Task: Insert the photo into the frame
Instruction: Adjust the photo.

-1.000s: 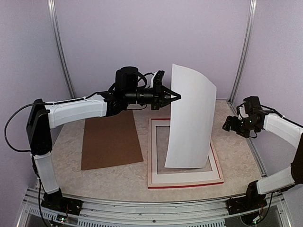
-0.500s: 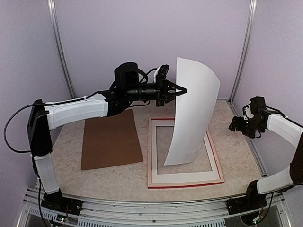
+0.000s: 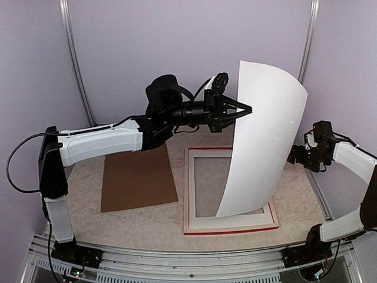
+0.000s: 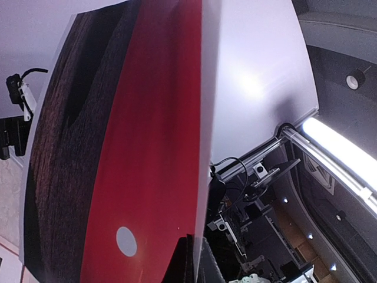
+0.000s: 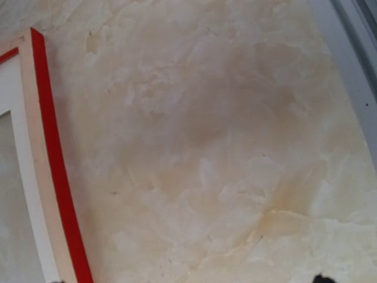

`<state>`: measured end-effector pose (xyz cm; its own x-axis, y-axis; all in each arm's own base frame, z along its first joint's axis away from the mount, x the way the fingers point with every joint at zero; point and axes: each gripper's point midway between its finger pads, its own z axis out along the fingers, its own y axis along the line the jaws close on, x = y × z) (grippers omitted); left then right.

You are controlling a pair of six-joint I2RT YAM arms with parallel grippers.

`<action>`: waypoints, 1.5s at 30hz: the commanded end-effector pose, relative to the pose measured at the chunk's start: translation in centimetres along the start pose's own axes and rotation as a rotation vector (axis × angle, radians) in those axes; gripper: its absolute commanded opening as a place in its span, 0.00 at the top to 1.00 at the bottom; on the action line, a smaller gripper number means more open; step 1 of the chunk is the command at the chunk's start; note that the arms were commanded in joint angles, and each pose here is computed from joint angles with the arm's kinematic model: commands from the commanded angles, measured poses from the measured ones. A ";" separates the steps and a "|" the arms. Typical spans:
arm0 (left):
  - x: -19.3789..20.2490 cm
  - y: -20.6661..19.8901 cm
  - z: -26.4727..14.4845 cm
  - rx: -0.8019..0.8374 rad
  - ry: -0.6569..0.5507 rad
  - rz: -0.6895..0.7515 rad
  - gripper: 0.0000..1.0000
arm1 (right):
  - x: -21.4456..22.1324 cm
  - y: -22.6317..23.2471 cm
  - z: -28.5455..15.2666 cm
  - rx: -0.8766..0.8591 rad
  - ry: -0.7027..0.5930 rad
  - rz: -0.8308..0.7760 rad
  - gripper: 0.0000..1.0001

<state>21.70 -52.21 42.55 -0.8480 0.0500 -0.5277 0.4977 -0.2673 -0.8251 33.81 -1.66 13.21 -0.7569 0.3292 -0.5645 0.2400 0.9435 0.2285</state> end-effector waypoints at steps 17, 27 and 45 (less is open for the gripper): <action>2.2 21.5 -6.0 -0.410 -0.162 -0.243 1.00 | -1.4 -1.7 -1.6 0.063 -0.044 0.021 0.10; 5.1 29.3 -11.1 -0.661 -0.120 -0.278 1.00 | -1.3 -2.2 -1.5 0.094 -0.042 0.023 0.10; 4.0 31.4 -12.8 -0.689 -0.095 -0.295 1.00 | -1.4 -3.6 -1.7 0.174 -0.049 0.029 0.10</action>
<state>36.06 -48.06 12.67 -0.9608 -0.0857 -0.2637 0.2118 0.3869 -0.8974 32.75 -4.98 13.53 -0.7362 0.3470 -0.5811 0.3515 0.9297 0.1099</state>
